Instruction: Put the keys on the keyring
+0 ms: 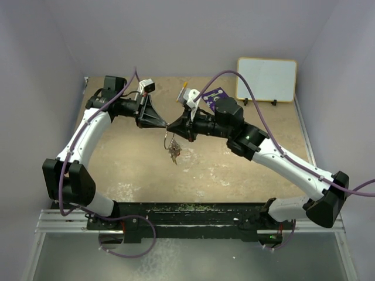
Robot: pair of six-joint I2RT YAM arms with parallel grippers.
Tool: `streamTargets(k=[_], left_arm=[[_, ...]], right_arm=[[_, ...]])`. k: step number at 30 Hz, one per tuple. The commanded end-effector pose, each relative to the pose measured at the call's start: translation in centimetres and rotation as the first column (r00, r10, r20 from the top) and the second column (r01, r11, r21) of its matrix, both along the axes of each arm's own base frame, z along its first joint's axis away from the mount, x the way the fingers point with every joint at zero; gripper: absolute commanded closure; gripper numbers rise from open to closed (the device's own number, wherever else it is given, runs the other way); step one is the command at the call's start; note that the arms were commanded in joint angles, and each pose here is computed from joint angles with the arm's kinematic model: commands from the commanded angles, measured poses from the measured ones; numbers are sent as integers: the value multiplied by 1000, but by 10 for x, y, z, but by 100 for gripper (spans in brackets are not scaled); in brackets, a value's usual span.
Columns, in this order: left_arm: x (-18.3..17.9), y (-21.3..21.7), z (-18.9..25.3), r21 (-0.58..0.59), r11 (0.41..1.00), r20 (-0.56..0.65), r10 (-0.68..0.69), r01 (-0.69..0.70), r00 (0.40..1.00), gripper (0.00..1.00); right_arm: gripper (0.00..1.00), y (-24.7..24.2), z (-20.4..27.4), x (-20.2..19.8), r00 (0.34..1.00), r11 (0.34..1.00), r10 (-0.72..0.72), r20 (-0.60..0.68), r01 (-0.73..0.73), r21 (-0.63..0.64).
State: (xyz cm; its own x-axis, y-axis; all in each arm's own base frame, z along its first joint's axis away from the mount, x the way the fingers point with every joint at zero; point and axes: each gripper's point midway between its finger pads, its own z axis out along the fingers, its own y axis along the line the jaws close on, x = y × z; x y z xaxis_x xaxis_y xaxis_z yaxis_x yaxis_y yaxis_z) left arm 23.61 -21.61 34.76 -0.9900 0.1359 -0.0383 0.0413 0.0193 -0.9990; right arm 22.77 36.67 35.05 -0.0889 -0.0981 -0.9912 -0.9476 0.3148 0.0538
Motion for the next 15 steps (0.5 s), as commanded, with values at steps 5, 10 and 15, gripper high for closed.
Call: streamTargets(k=[5,10,15], left_arm=[[-34,10,37,-148,978,76,-138,148,988,96],[-34,10,37,-149,978,76,-139,149,987,96],[-35,10,38,-150,977,80,-140,151,987,96]], right_arm=[[100,11,24,3,996,997,19,83,-25,79],[100,9,23,5,996,997,5,84,-11,78],[100,9,23,7,996,997,-6,89,-1,76]])
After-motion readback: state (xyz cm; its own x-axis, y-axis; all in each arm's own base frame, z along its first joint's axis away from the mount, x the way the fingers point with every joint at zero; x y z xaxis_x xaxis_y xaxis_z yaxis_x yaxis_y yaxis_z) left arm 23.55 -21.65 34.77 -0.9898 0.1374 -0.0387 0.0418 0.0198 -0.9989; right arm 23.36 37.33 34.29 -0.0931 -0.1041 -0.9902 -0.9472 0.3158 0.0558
